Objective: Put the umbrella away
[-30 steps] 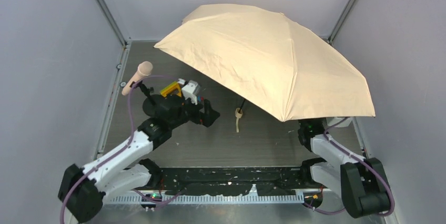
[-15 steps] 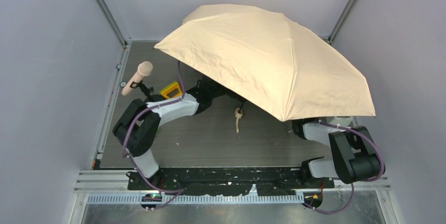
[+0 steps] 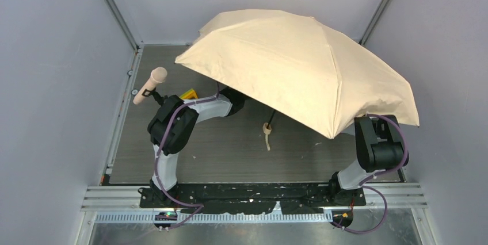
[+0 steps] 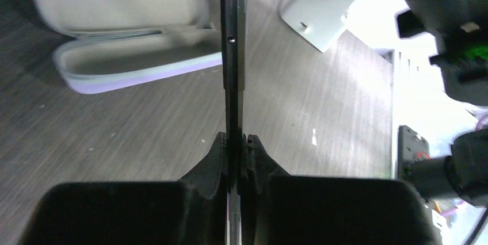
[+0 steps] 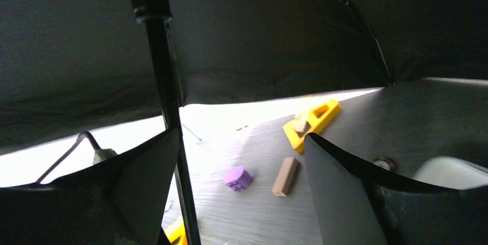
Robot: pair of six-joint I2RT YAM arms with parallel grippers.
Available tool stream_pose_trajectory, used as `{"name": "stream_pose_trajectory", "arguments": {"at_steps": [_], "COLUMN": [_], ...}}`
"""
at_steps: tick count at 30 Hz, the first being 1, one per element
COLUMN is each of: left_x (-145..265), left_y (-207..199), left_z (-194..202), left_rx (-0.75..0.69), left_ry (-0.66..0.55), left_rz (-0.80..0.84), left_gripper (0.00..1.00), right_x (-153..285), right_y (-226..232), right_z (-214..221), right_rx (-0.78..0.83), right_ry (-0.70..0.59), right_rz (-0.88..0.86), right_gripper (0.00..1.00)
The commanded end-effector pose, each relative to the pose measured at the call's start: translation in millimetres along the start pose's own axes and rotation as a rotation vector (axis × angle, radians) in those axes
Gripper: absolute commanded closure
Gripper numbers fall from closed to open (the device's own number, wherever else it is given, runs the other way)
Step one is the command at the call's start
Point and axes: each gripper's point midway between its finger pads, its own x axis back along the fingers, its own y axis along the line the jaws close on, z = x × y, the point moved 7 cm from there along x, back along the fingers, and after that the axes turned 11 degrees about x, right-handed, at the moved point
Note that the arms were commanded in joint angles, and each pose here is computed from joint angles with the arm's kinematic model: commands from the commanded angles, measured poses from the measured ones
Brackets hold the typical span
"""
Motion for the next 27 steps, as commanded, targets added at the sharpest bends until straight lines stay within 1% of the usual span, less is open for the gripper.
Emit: {"name": "stream_pose_trajectory", "arguments": {"at_steps": [1,6,10,13,21,24,27], "left_x": [2.4,9.6,11.0,10.4,9.6,9.4,11.3], "left_y": [-32.7,-41.8,-41.1,-40.2,-36.9,-33.0,-31.4], "left_z": [-17.1,-11.4,-6.0,-1.9,3.8,4.7,6.1], "left_rx": [-0.052,-0.002,0.048,0.079,0.118,0.153,0.164], "left_ry": [-0.045,-0.066,-0.060,-0.045,-0.031,-0.028,-0.037], "left_rz": [0.215,0.285,0.297,0.307,0.303,0.303,0.308], "left_gripper": [1.00,1.00,1.00,1.00,1.00,1.00,1.00], "right_x": [-18.1,-29.6,-36.2,-42.6,-55.8,-60.9,-63.5], "right_y": [21.8,22.4,27.9,30.4,37.1,43.0,42.8], "right_z": [-21.9,-26.0,-37.0,-38.9,-50.9,-57.8,-61.7], "right_rx": [-0.053,-0.125,-0.161,-0.178,-0.199,-0.208,-0.216], "right_ry": [-0.037,-0.061,-0.099,-0.095,-0.120,-0.131,-0.148], "right_rz": [-0.225,-0.271,-0.322,-0.350,-0.402,-0.440,-0.436], "right_gripper": [0.17,0.19,0.23,0.24,0.28,0.27,0.25]}}
